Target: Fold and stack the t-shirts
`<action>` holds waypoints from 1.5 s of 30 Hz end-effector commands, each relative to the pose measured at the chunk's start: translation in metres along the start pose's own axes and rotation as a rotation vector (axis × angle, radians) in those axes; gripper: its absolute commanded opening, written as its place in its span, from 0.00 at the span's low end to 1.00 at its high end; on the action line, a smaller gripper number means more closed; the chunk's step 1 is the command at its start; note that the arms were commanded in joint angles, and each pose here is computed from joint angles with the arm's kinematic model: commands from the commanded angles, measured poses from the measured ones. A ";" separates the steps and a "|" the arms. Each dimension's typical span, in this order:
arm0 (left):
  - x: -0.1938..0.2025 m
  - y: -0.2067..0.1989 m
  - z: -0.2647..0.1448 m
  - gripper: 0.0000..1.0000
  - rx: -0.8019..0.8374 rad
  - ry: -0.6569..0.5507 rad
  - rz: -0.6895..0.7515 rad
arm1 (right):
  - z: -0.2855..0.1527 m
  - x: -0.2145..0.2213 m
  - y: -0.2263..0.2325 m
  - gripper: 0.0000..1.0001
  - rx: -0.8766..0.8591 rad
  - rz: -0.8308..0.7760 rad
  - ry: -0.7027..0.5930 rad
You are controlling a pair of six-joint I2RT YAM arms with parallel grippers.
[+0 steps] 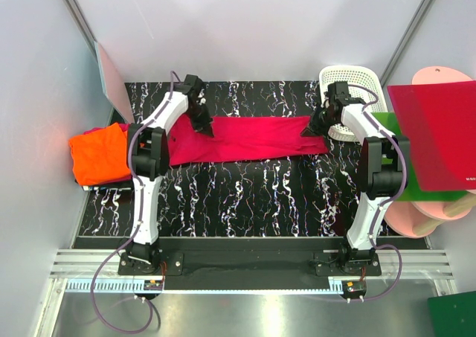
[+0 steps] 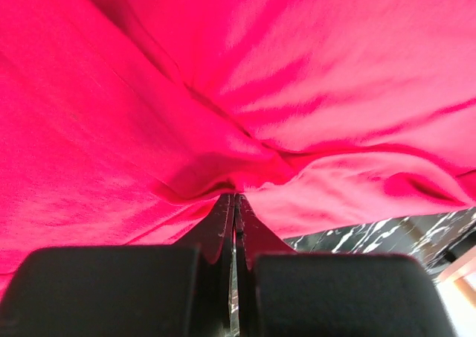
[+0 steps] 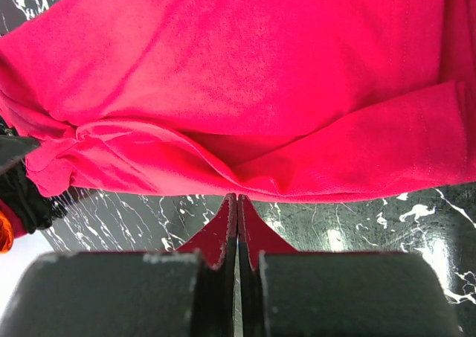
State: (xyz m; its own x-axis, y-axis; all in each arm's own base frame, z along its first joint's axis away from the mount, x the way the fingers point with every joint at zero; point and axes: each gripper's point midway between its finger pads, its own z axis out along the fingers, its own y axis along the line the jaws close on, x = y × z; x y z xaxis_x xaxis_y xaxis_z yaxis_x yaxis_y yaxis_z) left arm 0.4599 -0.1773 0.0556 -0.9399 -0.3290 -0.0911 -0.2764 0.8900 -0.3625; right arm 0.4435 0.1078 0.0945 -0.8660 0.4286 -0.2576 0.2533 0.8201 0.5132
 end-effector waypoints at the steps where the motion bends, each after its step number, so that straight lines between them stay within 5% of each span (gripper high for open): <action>1: -0.034 0.000 -0.004 0.00 0.030 -0.091 -0.041 | -0.007 -0.003 0.010 0.01 -0.038 -0.001 -0.018; 9: -0.084 -0.021 -0.031 0.00 0.154 -0.268 -0.017 | -0.010 -0.003 0.011 0.02 -0.042 0.000 -0.022; 23: -0.008 0.030 -0.045 0.00 0.063 -0.122 -0.011 | -0.006 0.001 0.008 0.02 -0.038 0.022 -0.012; 36: -0.014 0.040 0.007 0.00 0.010 -0.031 -0.039 | -0.002 -0.002 0.008 0.02 -0.039 0.023 -0.010; 45: -0.047 -0.018 0.000 0.00 0.138 -0.114 -0.004 | 0.002 -0.007 0.010 0.02 -0.039 0.023 -0.010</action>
State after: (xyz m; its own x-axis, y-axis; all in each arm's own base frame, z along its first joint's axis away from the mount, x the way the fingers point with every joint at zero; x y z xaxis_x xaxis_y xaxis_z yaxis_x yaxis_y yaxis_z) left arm 0.4776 -0.1525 0.0306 -0.9240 -0.3723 -0.0874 -0.3107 0.8641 -0.3958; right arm 0.4365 0.1095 0.0845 -0.8669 0.4502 -0.2140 0.2912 0.8057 0.5158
